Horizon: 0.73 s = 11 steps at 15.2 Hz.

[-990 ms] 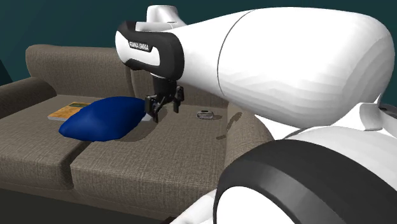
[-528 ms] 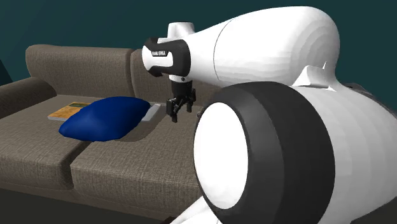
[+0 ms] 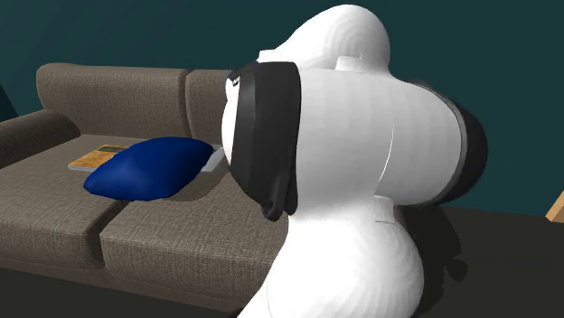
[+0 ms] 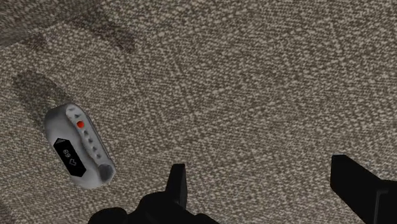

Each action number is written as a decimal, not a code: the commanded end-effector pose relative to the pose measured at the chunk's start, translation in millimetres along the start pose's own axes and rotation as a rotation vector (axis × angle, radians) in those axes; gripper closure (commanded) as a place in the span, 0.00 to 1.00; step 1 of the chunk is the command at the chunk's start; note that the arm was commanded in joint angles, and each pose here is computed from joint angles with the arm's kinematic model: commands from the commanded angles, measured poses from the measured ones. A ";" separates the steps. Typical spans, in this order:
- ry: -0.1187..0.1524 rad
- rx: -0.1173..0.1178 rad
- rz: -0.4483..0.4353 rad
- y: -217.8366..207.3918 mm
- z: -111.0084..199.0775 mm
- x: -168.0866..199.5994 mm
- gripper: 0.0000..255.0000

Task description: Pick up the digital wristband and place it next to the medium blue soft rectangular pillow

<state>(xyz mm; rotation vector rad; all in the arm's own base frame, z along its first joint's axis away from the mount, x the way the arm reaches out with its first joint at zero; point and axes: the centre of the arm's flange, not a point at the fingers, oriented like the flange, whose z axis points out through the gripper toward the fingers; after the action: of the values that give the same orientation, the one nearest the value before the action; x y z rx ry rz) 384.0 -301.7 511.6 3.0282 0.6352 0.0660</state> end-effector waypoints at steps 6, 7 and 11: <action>-0.029 -0.020 -0.133 80.3 36.7 11.0 0.00; -0.033 -0.022 -0.151 91.9 41.9 13.3 0.00; -0.049 -0.032 -0.224 137.7 62.5 24.7 0.00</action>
<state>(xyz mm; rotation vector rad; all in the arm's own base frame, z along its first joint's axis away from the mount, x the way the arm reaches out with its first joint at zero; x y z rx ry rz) 459.3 -409.9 464.0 2.9089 0.9196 -0.0027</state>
